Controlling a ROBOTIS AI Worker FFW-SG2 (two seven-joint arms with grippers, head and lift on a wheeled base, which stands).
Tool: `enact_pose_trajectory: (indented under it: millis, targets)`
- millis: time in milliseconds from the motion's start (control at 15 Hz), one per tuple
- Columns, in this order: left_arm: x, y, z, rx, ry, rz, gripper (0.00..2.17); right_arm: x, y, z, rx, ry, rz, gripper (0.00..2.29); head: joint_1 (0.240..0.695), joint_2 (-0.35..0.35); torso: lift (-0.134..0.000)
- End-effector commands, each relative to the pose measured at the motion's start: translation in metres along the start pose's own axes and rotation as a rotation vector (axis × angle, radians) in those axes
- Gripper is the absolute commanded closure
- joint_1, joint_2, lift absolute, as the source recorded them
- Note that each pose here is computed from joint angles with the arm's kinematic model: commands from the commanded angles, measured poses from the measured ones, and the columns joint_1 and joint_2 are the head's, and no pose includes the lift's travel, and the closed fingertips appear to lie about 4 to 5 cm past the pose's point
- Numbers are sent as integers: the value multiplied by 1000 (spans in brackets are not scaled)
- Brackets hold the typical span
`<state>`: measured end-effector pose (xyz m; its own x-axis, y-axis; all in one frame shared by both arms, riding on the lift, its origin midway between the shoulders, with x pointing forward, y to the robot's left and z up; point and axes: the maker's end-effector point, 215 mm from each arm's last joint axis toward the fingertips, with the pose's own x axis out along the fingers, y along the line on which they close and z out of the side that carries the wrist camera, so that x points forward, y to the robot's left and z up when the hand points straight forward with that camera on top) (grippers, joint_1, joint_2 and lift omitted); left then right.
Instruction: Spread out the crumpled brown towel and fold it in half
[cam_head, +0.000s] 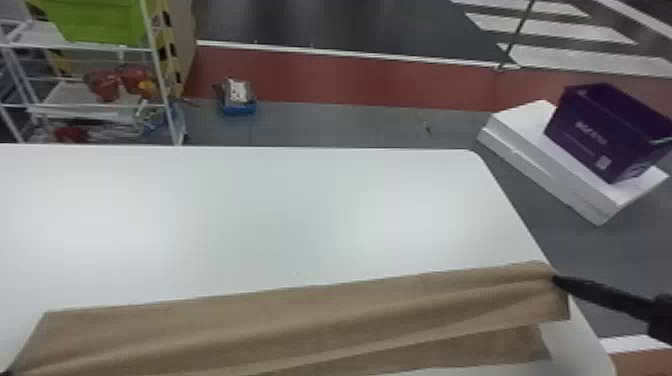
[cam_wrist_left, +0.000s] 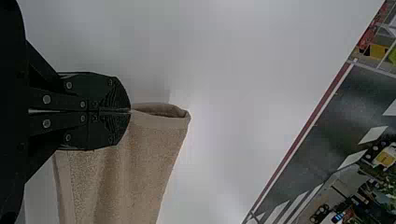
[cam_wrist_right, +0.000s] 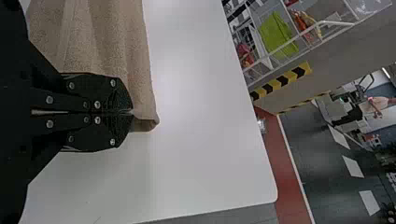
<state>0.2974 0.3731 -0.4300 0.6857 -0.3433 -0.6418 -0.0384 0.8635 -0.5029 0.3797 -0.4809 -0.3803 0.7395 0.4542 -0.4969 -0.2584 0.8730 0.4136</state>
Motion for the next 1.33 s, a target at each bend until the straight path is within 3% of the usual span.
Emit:
enact_pose_trajectory:
  millis: [0, 400, 467, 533, 600, 667, 733, 867, 1067, 1267]
  targets:
    - [-2, -3, -8, -18, 16, -5, 1544, -6, 1, -1, 7, -9, 3, 1295, 695, -183, -123]
    - [7, 6, -19, -20, 38, 11, 1477, -4, -2, -20, -12, 26, -12, 1295, 695, -201, -123]
    - [8, 7, -19, -15, 36, 12, 1052, -3, -2, -22, -18, 29, -14, 1268, 695, -201, -123]
    - [8, 7, -17, -10, 32, 12, 397, -3, -2, -26, -18, 36, -15, 1011, 695, -200, -123]
    - [7, 9, -16, -4, 31, 21, 19, -3, -3, -27, -35, 31, -23, 572, 695, -198, -123]
    - [7, 12, -12, 9, 19, 36, 2, -3, -4, -27, -48, 25, -25, 134, 695, -197, -123]
    - [6, 14, -2, 41, -10, 48, 2, -5, -4, -27, -55, 24, -28, 39, 695, -194, -123]
    - [1, 20, 8, 95, -45, 82, 19, -11, -9, -26, -68, 12, -47, 46, 695, -183, -123]
    - [-5, 9, 24, 153, -121, 60, 19, -26, -14, -9, -74, -53, -61, 46, 695, -173, -123]
    - [-1, 3, 19, 157, -110, 45, 22, -24, -8, 0, -104, -84, -55, 46, 695, -190, -123]
